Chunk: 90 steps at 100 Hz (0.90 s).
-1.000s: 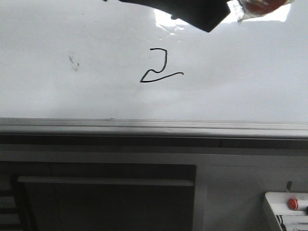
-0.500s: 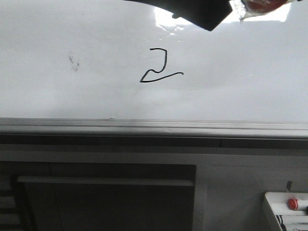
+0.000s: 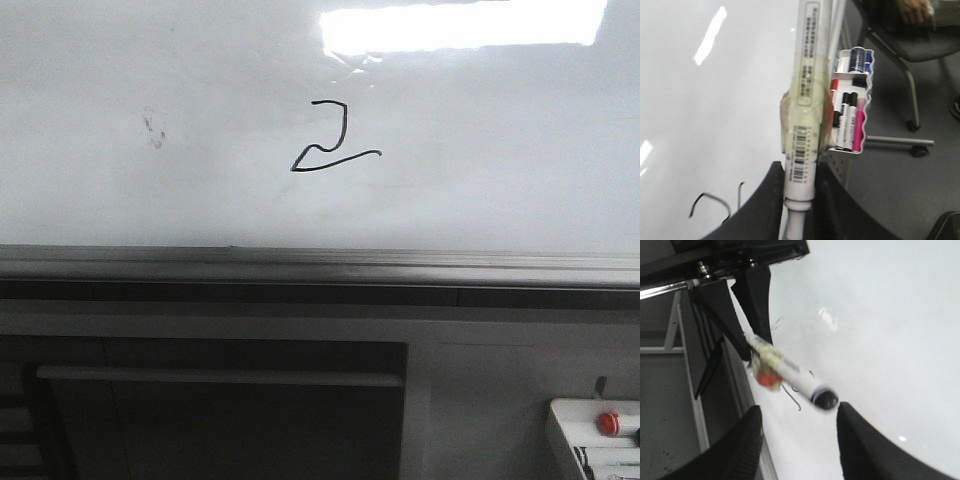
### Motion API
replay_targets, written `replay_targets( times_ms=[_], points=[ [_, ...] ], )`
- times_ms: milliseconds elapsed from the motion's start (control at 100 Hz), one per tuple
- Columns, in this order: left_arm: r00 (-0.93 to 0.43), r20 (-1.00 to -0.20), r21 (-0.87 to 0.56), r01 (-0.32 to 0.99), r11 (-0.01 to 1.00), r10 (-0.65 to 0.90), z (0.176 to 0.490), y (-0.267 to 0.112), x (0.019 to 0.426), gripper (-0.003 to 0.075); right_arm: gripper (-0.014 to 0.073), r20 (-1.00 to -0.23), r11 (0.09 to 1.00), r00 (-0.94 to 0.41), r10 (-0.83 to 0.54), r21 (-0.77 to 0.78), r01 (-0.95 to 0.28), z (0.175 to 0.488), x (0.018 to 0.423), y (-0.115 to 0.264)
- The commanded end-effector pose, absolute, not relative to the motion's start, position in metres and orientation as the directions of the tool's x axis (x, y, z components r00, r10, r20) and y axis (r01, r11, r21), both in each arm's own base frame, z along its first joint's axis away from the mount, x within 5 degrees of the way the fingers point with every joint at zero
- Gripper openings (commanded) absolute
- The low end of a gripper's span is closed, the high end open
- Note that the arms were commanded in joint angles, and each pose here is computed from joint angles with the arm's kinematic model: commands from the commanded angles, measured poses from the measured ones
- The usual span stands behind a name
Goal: Write number 2 on whiteboard
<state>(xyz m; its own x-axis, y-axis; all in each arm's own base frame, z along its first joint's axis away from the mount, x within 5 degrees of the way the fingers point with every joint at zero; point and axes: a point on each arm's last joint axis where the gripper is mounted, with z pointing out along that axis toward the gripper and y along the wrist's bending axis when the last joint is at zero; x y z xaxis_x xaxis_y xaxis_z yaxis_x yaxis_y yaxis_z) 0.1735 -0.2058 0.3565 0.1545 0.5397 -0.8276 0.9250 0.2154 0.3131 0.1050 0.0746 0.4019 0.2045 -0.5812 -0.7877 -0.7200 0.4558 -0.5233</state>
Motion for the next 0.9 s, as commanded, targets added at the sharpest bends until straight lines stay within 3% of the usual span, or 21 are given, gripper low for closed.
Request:
replay_targets(
  times_ms=[0, 180, 270, 370, 550, 890],
  points=[
    [0.108, -0.89, 0.297, 0.876, 0.381, 0.444, 0.38, -0.179, 0.172, -0.0018, 0.0302, -0.838, 0.58, 0.205, -0.505, -0.505, -0.639, 0.421, 0.09, 0.065],
    [-0.026, -0.945, 0.223, 0.675, 0.703, 0.325, 0.369, -0.112, 0.172, -0.0018, 0.0302, -0.942, 0.748, 0.013, -0.337, -0.276, -0.604, 0.421, 0.071, 0.052],
    [-0.075, -0.971, 0.157, 0.507, 0.847, 0.225, 0.357, -0.08, 0.17, -0.0018, 0.0302, -0.956, 0.768, -0.056, -0.287, -0.195, -0.61, 0.413, 0.07, 0.052],
    [-0.113, -0.987, 0.068, 0.344, 0.936, 0.113, 0.341, -0.054, 0.168, -0.0018, 0.0302, -0.95, 0.766, -0.105, -0.293, -0.167, -0.621, 0.402, 0.073, 0.053],
    [-0.199, -0.98, -0.019, 0.185, 0.983, 0.019, 0.312, -0.032, 0.173, -0.0018, 0.0302, -0.937, 0.762, -0.161, -0.309, -0.143, -0.631, 0.383, 0.078, 0.054],
    [-0.334, -0.942, -0.019, 0.127, 0.992, 0.024, 0.281, -0.031, 0.202, -0.0018, 0.0302, -0.934, 0.761, -0.173, -0.314, -0.138, -0.634, 0.379, 0.079, 0.055]
  ],
)
